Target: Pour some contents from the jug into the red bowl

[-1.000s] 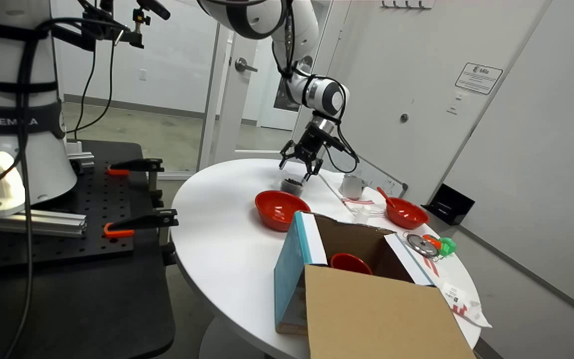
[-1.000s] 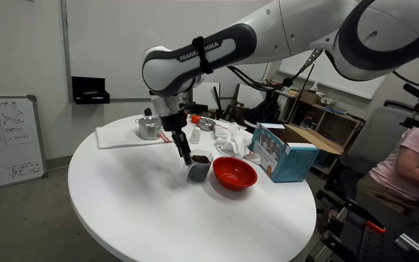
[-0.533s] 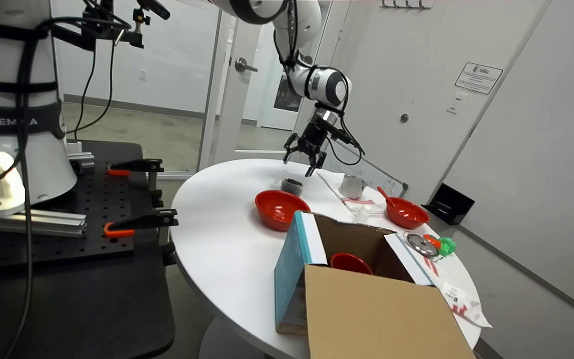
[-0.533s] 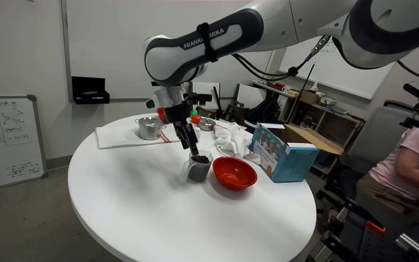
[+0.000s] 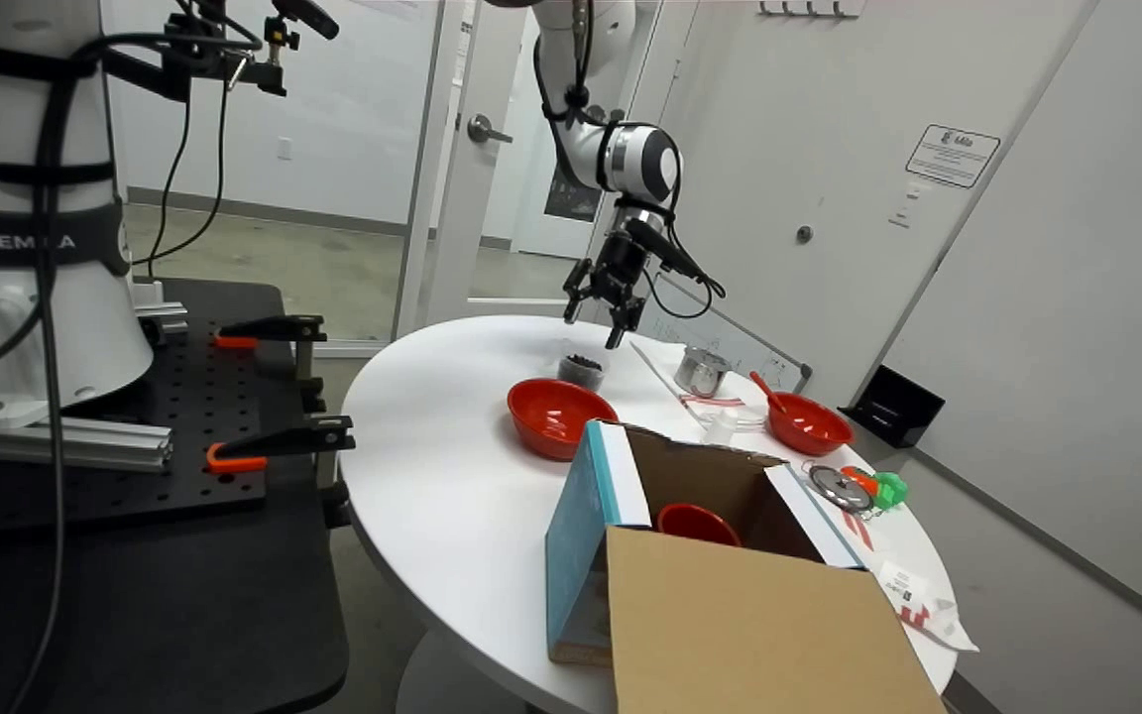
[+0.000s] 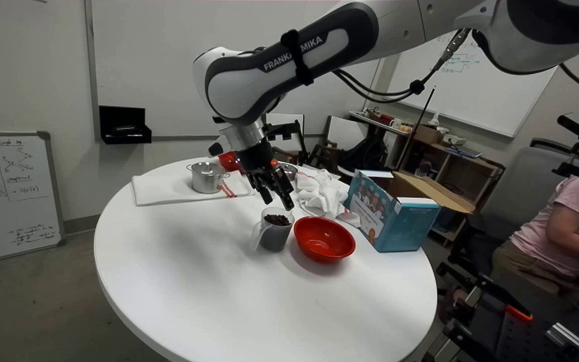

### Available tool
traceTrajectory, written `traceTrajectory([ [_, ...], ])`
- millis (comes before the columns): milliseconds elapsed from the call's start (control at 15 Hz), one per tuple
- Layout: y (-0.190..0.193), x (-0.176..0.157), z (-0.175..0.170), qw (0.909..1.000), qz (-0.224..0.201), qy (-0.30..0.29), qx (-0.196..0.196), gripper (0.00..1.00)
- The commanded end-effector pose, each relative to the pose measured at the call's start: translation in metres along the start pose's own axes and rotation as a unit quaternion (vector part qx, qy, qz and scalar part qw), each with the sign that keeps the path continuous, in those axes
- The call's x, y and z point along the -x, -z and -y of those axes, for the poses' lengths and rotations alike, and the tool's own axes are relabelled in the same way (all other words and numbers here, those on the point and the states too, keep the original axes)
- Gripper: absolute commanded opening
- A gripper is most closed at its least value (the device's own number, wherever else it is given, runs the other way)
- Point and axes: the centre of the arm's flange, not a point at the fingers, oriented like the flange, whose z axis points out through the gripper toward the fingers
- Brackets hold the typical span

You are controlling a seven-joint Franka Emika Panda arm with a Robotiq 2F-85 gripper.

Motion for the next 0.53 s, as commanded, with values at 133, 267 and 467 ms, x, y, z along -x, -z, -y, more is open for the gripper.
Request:
traceTrajectory([
  [133, -0.003, -0.001, 0.01, 0.9997, -0.001, 0.018, 0.017, 1.0],
  [267, -0.012, -0.011, 0.018, 0.9983, -0.004, 0.042, 0.04, 1.0],
  [467, -0.016, -0.027, 0.016, 0.9947, -0.021, 0.08, 0.061, 1.0],
])
